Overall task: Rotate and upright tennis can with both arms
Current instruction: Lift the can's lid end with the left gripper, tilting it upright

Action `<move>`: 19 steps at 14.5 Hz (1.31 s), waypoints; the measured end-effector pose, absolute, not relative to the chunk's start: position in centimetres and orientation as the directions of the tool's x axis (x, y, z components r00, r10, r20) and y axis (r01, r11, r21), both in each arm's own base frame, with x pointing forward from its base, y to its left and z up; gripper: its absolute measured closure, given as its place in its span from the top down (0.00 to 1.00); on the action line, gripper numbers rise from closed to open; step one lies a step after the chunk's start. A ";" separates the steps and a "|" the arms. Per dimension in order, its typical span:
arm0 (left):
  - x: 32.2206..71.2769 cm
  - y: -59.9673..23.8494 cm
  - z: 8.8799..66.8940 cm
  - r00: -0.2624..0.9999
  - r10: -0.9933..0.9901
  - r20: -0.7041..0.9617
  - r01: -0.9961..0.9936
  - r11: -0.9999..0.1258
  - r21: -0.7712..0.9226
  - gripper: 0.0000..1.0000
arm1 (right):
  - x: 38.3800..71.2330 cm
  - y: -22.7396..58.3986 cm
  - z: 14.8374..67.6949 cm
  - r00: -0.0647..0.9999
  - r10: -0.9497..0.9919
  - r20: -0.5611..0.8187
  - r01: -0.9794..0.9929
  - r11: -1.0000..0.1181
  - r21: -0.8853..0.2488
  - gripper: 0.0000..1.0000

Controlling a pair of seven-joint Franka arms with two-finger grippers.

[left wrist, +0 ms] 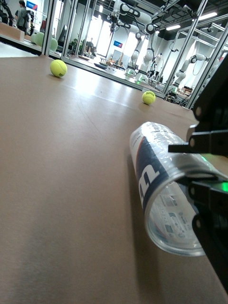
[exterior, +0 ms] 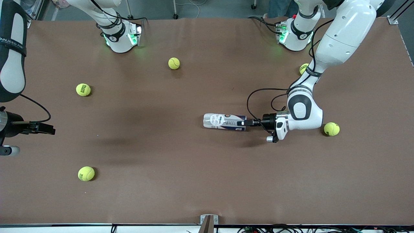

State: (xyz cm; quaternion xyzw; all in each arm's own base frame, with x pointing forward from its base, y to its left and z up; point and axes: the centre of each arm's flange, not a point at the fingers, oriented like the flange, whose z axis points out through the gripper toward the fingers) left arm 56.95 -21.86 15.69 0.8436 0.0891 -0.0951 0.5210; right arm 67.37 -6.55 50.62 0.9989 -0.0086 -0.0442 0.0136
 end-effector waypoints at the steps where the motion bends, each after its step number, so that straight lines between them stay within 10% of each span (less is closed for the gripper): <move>1: 57.4 -21.9 16.2 0.968 0.053 -0.244 0.242 -0.434 0.868 0.08 | 67.3 -6.4 51.0 0.996 -0.016 -0.082 -0.014 -1.000 0.027 1.00; 19: 60.3 -34.0 37.8 0.947 0.225 -0.231 0.308 -0.845 0.437 0.05 | 61.9 -5.3 56.5 0.997 0.010 -0.077 0.011 -1.000 0.011 1.00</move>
